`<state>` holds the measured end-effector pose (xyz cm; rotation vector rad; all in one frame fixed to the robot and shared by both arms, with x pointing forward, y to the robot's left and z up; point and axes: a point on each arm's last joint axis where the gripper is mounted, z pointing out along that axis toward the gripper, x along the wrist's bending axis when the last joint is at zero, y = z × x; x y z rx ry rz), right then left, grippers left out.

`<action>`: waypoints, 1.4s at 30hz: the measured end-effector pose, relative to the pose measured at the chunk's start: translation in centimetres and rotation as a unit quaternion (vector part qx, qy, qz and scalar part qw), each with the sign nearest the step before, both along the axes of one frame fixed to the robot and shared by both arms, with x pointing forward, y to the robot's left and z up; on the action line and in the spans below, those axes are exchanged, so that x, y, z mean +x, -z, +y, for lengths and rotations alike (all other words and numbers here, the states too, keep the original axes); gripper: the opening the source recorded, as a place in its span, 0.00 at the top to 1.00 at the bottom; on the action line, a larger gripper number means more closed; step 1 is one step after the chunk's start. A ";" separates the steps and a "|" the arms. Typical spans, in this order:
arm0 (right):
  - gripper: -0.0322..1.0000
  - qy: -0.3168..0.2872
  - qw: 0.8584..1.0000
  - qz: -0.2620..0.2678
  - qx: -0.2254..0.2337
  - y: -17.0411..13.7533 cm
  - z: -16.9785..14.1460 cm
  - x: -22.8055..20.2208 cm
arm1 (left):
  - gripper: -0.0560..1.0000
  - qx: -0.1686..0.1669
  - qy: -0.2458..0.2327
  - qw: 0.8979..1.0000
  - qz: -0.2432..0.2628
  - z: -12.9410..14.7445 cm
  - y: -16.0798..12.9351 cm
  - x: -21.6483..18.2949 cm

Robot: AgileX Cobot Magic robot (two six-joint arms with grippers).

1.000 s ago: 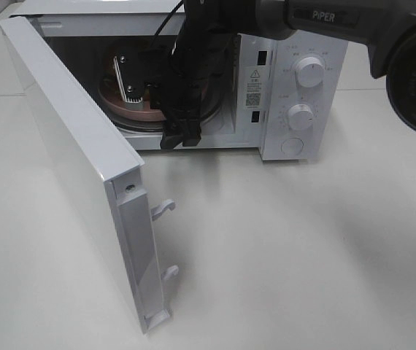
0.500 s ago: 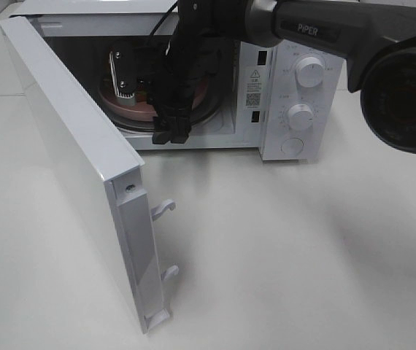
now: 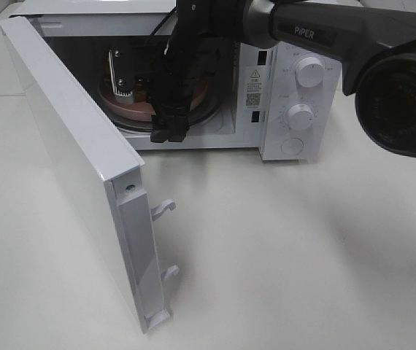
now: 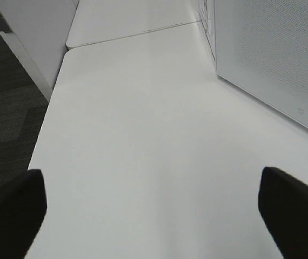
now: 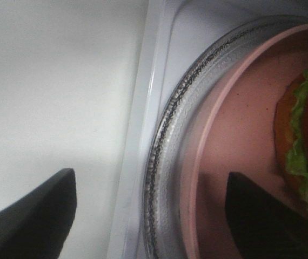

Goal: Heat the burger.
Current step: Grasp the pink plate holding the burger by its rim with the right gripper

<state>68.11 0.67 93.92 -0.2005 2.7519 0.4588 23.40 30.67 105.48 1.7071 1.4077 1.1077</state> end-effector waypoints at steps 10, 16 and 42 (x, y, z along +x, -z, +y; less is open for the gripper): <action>0.23 0.019 1.000 0.005 0.003 0.0 -0.1 0.1 | 0.01 0.000 0.000 1.000 0.000 0.0 0.0 0.0; 0.23 0.038 0.999 0.003 -0.001 0.1 -0.9 0.6 | 0.01 0.000 0.000 1.000 0.000 0.0 0.0 0.0; 0.23 0.049 0.999 0.006 -0.012 1.4 -1.1 1.0 | 0.01 0.000 0.000 1.000 0.000 0.0 0.0 0.0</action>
